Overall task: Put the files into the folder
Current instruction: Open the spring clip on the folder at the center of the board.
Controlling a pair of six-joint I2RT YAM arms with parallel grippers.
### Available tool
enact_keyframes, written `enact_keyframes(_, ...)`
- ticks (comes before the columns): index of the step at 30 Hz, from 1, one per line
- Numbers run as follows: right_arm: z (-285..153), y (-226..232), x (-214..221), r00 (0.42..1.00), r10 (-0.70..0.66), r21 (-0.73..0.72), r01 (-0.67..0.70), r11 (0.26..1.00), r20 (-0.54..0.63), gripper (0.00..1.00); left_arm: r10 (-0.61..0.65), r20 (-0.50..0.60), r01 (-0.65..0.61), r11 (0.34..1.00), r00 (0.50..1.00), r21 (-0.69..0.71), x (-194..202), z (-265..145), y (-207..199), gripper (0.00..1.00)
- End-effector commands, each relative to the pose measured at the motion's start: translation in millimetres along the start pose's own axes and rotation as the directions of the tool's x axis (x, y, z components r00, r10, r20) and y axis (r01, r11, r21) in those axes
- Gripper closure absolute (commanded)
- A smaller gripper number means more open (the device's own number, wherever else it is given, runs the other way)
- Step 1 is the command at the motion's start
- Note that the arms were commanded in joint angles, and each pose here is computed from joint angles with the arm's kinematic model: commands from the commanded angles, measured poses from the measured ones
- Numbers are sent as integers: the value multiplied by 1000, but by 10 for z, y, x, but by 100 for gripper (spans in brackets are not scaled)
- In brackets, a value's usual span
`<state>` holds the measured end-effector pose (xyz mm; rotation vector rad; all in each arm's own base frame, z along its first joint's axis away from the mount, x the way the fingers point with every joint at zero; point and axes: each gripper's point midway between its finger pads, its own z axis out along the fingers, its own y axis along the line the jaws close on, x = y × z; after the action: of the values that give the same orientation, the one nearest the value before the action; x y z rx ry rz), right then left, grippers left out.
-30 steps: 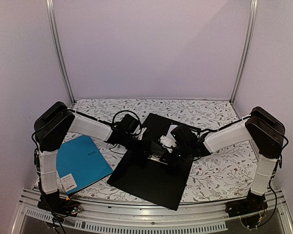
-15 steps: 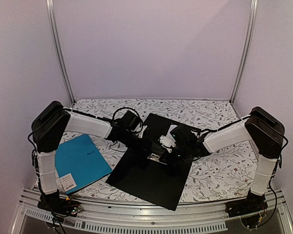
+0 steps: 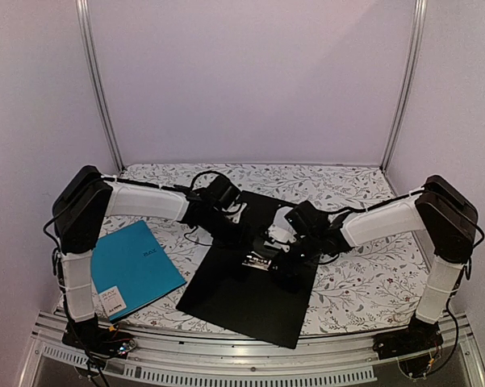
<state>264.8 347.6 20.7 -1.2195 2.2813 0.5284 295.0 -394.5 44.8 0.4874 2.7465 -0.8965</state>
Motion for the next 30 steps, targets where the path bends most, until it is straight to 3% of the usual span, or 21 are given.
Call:
enact_keyframes(1, -271, -20, -32, 1000, 14, -27, -15, 1000, -11, 47, -33, -20, 31, 998, 999, -60, 61, -92, 24, 100)
enact_keyframes(8, -697, -101, -150, 991, 86, -17, -85, 996, 99, 44, 36, -12, -35, 999, 999, 28, -26, -65, -352, 99)
enact_keyframes(19, -1278, -528, 209, 948, 251, 157, -283, 946, 196, 44, 215, -116, -184, 956, 970, 227, 180, 271, -1085, 73)
enact_keyframes(26, -1501, -595, 244, 918, 299, 174, -350, 921, 261, 44, 324, -213, -264, 927, 922, 267, 449, 472, -1209, 61)
enact_keyframes(30, -1434, -579, 273, 912, 330, 156, -372, 915, 243, 44, 356, -203, -299, 917, 912, 264, 443, 431, -1206, 57)
